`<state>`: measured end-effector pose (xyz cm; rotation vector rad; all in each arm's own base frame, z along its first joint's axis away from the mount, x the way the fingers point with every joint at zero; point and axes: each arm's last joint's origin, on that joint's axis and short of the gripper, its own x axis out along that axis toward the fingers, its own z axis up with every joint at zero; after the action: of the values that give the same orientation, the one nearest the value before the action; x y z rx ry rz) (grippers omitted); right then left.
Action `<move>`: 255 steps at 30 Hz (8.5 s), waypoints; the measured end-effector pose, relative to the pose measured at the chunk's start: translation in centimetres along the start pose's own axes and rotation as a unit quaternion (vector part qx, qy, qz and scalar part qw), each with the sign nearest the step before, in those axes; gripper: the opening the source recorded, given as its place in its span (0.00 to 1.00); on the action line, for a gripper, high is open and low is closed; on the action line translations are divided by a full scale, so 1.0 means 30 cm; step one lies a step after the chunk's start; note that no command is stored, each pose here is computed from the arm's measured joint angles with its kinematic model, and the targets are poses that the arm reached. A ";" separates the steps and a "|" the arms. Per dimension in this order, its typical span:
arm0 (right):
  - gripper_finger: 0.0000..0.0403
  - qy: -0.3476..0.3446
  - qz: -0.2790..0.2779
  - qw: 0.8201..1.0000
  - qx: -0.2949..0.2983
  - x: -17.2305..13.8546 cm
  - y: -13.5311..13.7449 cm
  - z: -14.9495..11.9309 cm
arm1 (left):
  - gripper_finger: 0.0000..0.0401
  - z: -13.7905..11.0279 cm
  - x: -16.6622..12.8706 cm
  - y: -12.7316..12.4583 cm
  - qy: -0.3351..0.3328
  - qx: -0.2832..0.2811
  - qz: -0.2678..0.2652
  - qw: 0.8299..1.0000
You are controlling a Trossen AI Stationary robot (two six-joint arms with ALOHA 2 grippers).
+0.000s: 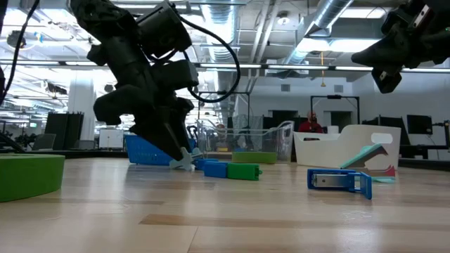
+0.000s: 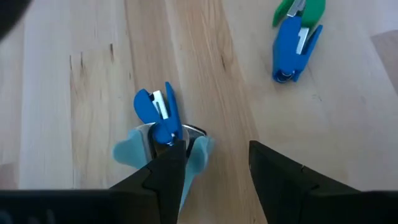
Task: Pick and place Stapler, Stapler remover, tape
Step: Put the gray staple remover into the white bin
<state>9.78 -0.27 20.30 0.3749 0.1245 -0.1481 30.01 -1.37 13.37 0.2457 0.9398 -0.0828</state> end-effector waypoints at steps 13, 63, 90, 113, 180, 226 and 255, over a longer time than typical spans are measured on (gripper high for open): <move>0.00 0.000 0.000 1.000 0.003 0.000 0.000 0.000 | 0.26 -0.001 -0.002 0.003 0.004 0.000 0.014 1.000; 0.00 0.001 0.000 1.000 0.003 0.000 0.000 0.000 | 0.02 0.058 -0.132 0.025 -0.071 -0.007 0.036 0.997; 0.00 0.001 0.000 1.000 0.003 0.000 0.000 0.000 | 0.02 0.086 -0.182 0.124 -0.105 -0.044 0.075 0.991; 0.00 0.001 0.000 1.000 0.003 0.000 0.000 0.000 | 0.02 0.114 -0.249 0.349 -0.127 -0.077 0.161 0.976; 0.00 -0.027 -0.007 1.000 0.006 -0.001 0.002 0.015 | 0.02 0.248 -0.448 0.541 -0.403 -0.154 0.130 0.893; 0.00 -0.049 0.000 0.995 -0.081 -0.165 0.079 0.258 | 0.02 0.630 0.025 0.546 -0.403 -0.095 0.042 0.909; 0.00 -0.024 -0.005 0.996 -0.085 -0.164 0.073 0.243 | 0.06 0.544 0.295 0.616 -0.345 -0.121 0.122 0.923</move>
<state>6.02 -0.38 28.54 0.2004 0.0899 -0.1553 51.35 12.87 18.64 0.0869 0.2058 0.1695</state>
